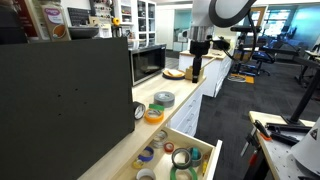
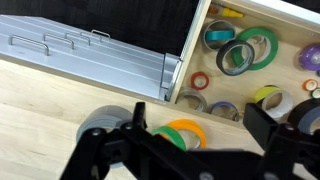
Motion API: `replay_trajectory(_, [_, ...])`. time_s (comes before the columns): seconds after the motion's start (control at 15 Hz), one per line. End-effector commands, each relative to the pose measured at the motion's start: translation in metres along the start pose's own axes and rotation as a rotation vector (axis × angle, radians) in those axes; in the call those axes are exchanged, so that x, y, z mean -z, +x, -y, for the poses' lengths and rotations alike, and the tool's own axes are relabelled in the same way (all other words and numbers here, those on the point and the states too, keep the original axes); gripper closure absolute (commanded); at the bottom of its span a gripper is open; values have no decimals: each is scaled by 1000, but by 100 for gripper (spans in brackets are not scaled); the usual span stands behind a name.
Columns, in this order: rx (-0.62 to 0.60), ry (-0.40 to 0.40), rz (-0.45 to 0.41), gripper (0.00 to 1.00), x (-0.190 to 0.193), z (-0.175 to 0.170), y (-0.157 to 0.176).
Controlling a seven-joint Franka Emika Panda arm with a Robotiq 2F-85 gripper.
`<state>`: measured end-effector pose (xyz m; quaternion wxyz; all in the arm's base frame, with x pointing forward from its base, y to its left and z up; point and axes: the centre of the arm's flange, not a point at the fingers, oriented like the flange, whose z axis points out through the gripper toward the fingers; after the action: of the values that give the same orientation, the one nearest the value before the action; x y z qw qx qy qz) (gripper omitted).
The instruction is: Remove the green tape from the top of the counter and place it in the open drawer
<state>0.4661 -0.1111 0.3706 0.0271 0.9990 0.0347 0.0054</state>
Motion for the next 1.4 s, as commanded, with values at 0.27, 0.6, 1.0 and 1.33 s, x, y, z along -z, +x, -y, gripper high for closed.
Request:
replay_trajectory(0.27, [8,0,-1,0,-1,1,3])
replay_trajectory(0.6, [24,38,-29,0,-30,9,13])
replay_trajectory(1.0, [114,95,-87,0,-81,34,50])
replay_trajectory(1.33, [203,124,-80,0,-110,46,81])
